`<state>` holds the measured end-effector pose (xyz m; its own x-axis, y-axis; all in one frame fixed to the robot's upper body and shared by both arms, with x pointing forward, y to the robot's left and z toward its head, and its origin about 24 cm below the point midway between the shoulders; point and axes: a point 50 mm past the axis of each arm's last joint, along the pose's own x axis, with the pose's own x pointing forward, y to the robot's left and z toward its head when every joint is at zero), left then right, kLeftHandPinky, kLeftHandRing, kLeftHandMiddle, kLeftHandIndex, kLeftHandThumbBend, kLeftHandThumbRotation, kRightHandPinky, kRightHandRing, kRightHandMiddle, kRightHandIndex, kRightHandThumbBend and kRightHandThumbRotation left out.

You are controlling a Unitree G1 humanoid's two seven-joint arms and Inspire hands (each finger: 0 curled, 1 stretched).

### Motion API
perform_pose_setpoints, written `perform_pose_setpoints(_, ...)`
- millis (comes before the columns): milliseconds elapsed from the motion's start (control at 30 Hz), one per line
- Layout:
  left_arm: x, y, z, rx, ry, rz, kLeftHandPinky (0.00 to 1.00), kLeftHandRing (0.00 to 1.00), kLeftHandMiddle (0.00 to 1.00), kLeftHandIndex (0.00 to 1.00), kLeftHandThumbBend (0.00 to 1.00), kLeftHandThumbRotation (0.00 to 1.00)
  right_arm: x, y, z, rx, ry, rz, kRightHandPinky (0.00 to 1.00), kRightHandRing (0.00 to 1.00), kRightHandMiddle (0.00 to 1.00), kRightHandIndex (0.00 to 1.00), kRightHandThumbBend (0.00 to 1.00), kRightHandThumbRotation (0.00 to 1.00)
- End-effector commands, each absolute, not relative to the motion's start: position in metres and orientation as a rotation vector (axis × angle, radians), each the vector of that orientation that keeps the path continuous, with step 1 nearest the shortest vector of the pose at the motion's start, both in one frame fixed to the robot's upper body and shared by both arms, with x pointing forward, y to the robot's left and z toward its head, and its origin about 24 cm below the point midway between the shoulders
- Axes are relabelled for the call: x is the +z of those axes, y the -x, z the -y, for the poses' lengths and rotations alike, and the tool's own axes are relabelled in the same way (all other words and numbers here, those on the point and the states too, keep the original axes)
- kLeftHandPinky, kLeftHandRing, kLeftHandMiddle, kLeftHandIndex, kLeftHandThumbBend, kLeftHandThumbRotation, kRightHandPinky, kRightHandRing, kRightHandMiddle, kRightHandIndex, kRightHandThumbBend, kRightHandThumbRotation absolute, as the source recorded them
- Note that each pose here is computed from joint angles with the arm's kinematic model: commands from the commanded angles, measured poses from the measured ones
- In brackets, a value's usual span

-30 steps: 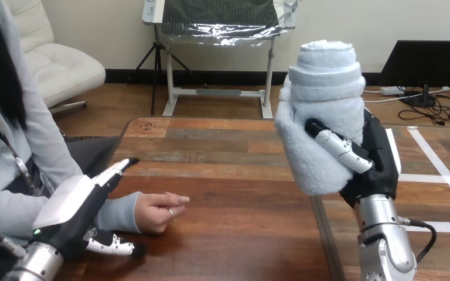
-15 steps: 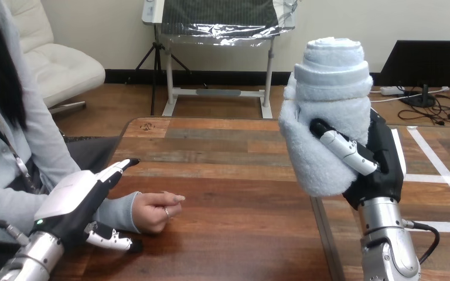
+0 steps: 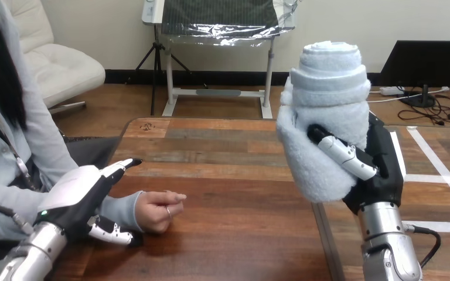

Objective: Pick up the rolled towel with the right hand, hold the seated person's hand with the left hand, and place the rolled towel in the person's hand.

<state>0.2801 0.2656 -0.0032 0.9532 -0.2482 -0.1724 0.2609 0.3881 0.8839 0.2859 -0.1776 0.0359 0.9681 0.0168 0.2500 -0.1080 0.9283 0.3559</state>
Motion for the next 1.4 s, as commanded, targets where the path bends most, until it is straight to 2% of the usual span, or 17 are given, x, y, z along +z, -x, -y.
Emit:
perform_pose_setpoints(0,0.004,-0.291,-0.266,-0.339,-1.175,-0.023,0.83,0.89,0.91,0.90,1.00,0.08,0.064,-0.293,0.172,0.115,-0.385,0.362,0.14,0.18,0.29,0.31,0.65,0.00)
perform_pose_setpoints(333,0.001,-0.293,-0.266,-0.338,-1.231,-0.047,0.81,0.87,0.87,0.87,1.00,0.11,0.066,-0.288,0.172,0.111,-0.402,0.359,0.14,0.18,0.29,0.31,0.65,0.00)
perform_pose_setpoints(933,0.000,-0.298,-0.267,-0.338,-1.326,-0.068,0.76,0.80,0.79,0.79,1.00,0.08,0.068,-0.282,0.172,0.112,-0.412,0.364,0.13,0.17,0.29,0.29,0.66,0.00)
perform_pose_setpoints(1367,0.003,-0.304,-0.266,-0.360,-1.367,-0.085,0.64,0.69,0.71,0.72,1.00,0.03,0.072,-0.278,0.170,0.120,-0.416,0.369,0.12,0.16,0.27,0.28,0.64,0.00)
